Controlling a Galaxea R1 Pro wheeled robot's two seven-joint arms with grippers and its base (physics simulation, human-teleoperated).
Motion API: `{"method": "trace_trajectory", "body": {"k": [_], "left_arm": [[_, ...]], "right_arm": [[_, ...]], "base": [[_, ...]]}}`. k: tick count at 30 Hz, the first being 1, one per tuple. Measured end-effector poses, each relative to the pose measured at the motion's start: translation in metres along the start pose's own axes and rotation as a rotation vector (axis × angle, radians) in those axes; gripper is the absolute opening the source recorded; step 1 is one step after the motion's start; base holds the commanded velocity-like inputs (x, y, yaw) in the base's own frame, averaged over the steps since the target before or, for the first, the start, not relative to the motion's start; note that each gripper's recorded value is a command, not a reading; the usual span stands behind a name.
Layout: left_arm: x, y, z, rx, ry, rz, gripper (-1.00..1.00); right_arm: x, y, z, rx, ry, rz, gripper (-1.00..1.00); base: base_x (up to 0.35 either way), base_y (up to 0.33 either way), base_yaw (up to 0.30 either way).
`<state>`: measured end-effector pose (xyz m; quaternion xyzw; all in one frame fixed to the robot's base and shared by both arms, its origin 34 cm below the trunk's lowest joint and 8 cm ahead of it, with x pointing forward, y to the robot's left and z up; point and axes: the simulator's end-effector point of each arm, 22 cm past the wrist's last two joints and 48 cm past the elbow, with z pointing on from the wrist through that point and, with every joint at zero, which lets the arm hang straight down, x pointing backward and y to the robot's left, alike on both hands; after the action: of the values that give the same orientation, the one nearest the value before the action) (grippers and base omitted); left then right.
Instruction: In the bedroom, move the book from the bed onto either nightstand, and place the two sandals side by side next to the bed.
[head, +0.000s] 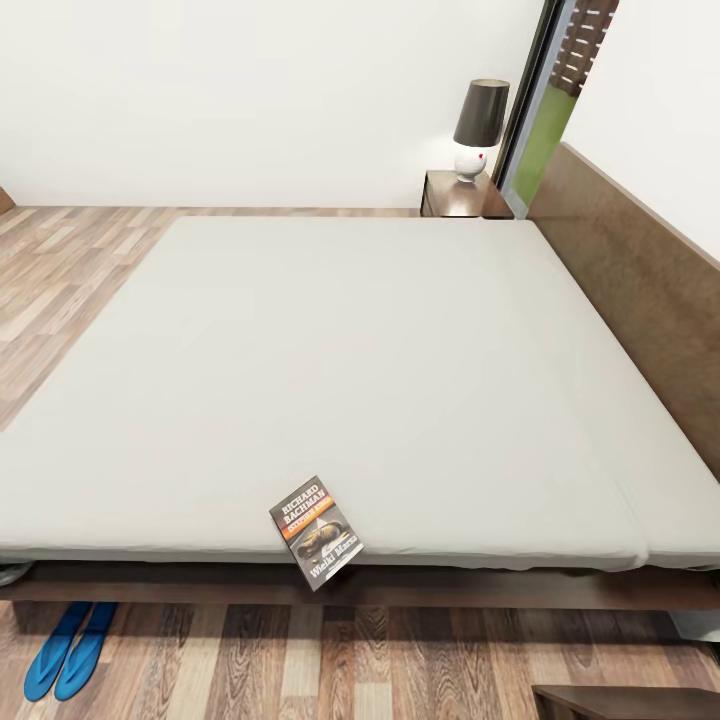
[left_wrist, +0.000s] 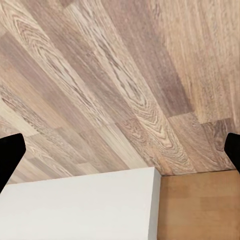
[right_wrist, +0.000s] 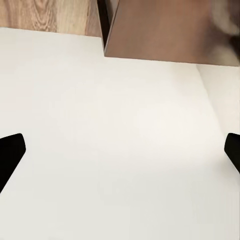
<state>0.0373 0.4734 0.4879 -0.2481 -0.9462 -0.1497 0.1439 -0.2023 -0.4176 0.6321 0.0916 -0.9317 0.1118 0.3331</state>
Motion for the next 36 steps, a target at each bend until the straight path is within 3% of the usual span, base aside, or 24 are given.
{"method": "trace_trajectory", "body": {"k": [9, 16, 25, 36], "left_arm": [[-0.001, -0.002, 0.000, 0.003, 0.000, -0.001, 1.00], [-0.001, -0.003, 0.000, 0.003, 0.000, -0.001, 1.00], [-0.001, -0.003, 0.000, 0.004, 0.000, 0.000, 1.00], [-0.001, -0.003, 0.000, 0.004, 0.000, -0.001, 1.00]], "right_arm": [[-0.024, 0.020, -0.003, -0.029, -0.114, 0.017, 1.00], [-0.033, 0.030, -0.005, -0.042, -0.156, 0.024, 1.00], [-0.050, 0.063, -0.014, -0.081, -0.242, 0.034, 1.00], [-0.062, 0.064, -0.025, -0.085, -0.361, 0.055, 1.00]], "base": [[0.000, 0.000, 0.000], [0.000, 0.000, 0.000], [0.000, 0.000, 0.000], [0.000, 0.000, 0.000]]}}
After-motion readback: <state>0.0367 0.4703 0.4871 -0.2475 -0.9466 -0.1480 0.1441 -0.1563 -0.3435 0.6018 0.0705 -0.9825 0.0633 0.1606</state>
